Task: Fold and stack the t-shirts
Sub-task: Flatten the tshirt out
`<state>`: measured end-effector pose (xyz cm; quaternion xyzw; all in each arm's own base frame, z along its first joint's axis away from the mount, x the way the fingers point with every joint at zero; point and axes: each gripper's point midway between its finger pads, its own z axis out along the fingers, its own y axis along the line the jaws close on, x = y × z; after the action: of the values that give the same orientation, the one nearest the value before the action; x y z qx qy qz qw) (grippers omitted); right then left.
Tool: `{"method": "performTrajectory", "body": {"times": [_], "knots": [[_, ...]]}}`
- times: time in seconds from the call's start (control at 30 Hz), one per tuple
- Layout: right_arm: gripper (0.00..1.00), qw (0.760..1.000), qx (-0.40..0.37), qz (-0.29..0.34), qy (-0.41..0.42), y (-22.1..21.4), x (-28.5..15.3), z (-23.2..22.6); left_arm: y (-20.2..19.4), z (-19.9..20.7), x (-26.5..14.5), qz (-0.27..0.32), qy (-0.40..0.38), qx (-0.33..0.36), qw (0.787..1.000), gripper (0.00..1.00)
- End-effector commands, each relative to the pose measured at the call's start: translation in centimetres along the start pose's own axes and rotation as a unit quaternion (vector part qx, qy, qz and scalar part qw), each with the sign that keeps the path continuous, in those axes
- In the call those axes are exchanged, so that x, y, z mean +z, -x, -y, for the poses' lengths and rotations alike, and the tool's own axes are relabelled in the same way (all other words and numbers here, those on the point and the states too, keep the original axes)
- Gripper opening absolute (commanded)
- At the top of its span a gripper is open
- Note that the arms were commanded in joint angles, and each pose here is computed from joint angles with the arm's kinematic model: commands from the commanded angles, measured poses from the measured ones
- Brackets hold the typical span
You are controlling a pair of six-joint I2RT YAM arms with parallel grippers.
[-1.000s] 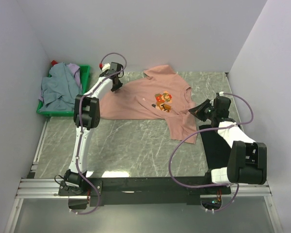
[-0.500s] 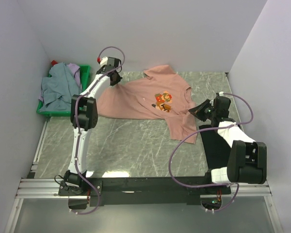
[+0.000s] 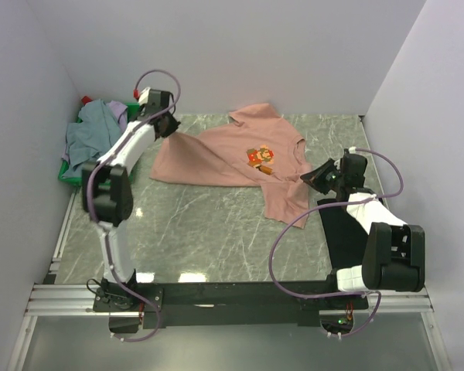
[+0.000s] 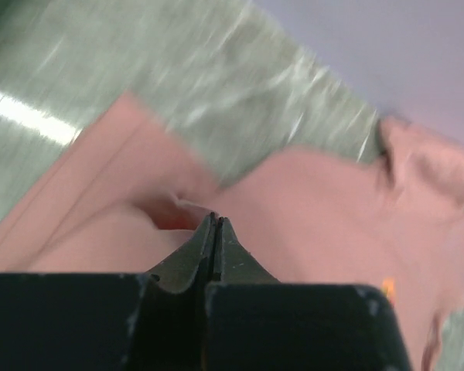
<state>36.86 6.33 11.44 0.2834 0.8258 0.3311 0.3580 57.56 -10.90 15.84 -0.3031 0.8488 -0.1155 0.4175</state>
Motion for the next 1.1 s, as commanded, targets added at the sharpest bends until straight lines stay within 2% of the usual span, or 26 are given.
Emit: {"method": "performTrajectory", "body": {"times": [0.0, 0.03, 0.07, 0.1, 0.13, 0.17, 0.2, 0.23, 0.3, 0.33, 0.4, 0.43, 0.47, 0.5, 0.57, 0.63, 0.8, 0.87, 1.07], "knots": [[0.0, 1.0, -0.005, 0.006, 0.0, 0.4, -0.5, -0.3, 2.9, 1.3, -8.8, 0.039, -0.058, -0.041, 0.997, 0.0], [0.0, 1.0, -0.005, 0.005, -0.001, 0.3, -0.6, -0.3, -0.2, -1.7, -8.6, 0.012, -0.034, -0.038, 0.999, 0.0], [0.0, 1.0, -0.003, 0.001, -0.009, 0.1, -0.7, -0.1, -0.9, -2.6, -9.8, 0.01, -0.033, -0.055, 0.998, 0.0], [0.0, 1.0, -0.004, 0.004, -0.012, 0.2, -1.0, -0.1, 0.0, -2.4, -13.2, 0.032, -0.065, -0.072, 0.995, 0.0], [0.0, 1.0, -0.007, 0.008, -0.01, 0.4, -1.2, -0.3, -3.7, -5.9, -13.1, 0.003, -0.034, -0.072, 0.997, 0.0], [0.0, 1.0, -0.004, 0.002, -0.027, 0.0, -1.5, 0.3, -4.4, -7.1, -14.2, 0.004, -0.031, -0.091, 0.995, 0.0], [0.0, 1.0, -0.006, 0.008, -0.028, 0.1, -1.9, 0.1, -4.0, -7.5, -17.0, 0.021, -0.05, -0.104, 0.993, 0.0], [0.0, 0.999, -0.008, 0.011, -0.03, 0.2, -2.2, 0.0, -7.5, -10.5, -17.0, -0.007, -0.027, -0.103, 0.994, 0.0], [0.0, 0.999, -0.008, 0.021, -0.043, 0.3, -2.9, 0.3, -9.0, -12.1, -19.7, -0.003, -0.042, -0.13, 0.991, 0.0], [0.03, 0.999, -0.011, 0.024, -0.046, 0.4, -3.1, 0.3, -12.7, -14.6, -19.5, -0.038, -0.023, -0.144, 0.989, 0.05], [0.13, 0.998, -0.013, 0.022, -0.052, 0.3, -3.4, 0.4, -14.5, -15.8, -21.0, -0.045, -0.042, -0.163, 0.985, 0.21], [0.24, 0.998, -0.015, 0.022, -0.05, 0.3, -3.5, 0.2, -17.1, -17.9, -20.8, -0.065, -0.023, -0.163, 0.984, 0.28], [0.31, 0.998, -0.019, 0.02, -0.054, 0.1, -3.8, 0.3, -17.0, -18.1, -21.4, -0.053, -0.033, -0.174, 0.983, 0.39], [0.4, 0.998, -0.022, 0.023, -0.056, 0.2, -4.0, 0.3, -17.4, -18.9, -21.5, -0.051, -0.024, -0.177, 0.983, 0.45], [0.45, 0.997, -0.035, 0.027, -0.064, -0.2, -4.9, 0.4, -17.4, -20.6, -21.8, -0.035, 0.004, -0.174, 0.984, 0.54], [0.47, 0.996, -0.048, 0.029, -0.076, -0.9, -5.3, 0.8, -16.3, -20.5, -22.3, -0.018, 0.01, -0.174, 0.984, 0.54], [0.47, 0.993, -0.07, 0.022, -0.087, -3.4, -6.3, 1.1, -17.5, -21.4, -21.0, -0.051, 0.067, -0.146, 0.986, 0.31], [0.47, 0.992, -0.081, 0.017, -0.091, -4.5, -6.3, 1.2, -18.4, -21.7, -20.2, -0.071, 0.085, -0.136, 0.984, 0.27], [0.47, 0.992, -0.089, 0.0, -0.088, -6.0, -5.6, 1.2, -17.2, -20.9, -18.5, -0.057, 0.102, -0.115, 0.986, 0.27]]}}
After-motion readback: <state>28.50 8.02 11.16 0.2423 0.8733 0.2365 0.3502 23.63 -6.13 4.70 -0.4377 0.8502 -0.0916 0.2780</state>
